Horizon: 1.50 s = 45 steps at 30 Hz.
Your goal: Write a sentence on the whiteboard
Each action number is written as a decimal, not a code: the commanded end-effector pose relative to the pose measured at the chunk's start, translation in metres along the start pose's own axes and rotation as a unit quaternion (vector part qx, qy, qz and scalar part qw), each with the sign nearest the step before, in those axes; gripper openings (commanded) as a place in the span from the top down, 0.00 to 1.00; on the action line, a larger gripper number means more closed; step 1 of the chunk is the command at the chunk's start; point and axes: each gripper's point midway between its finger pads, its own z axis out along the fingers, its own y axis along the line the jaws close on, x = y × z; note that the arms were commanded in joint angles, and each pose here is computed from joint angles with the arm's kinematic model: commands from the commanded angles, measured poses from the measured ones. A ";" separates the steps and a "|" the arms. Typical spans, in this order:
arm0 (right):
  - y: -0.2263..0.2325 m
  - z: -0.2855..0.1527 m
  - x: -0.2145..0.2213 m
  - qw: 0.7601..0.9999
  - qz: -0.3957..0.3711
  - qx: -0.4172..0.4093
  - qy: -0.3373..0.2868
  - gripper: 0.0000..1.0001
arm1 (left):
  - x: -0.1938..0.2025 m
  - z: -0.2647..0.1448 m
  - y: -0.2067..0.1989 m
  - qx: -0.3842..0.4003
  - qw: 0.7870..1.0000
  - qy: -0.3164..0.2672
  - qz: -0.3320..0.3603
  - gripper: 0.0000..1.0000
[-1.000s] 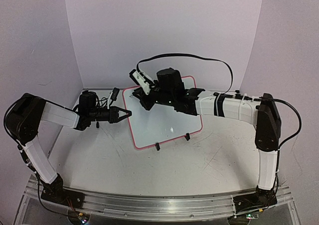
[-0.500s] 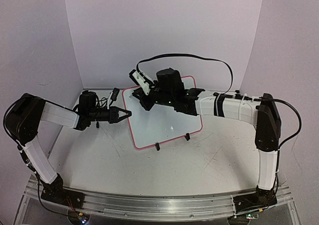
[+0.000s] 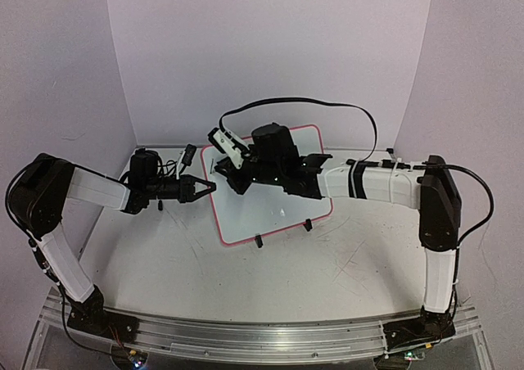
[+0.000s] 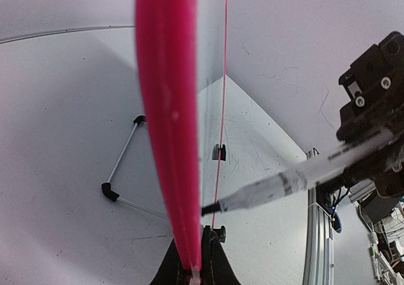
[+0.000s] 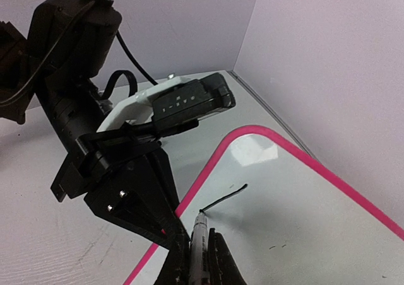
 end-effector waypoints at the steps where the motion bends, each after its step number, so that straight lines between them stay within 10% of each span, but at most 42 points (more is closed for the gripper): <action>1: -0.005 -0.013 -0.016 1.000 0.010 0.013 -0.016 1.00 | -0.014 -0.003 0.029 -0.081 0.996 -0.016 0.036 1.00; 45: -0.038 -0.013 -0.031 0.997 0.041 0.055 -0.044 1.00 | -0.012 -0.002 0.031 -0.080 0.996 -0.010 0.032 1.00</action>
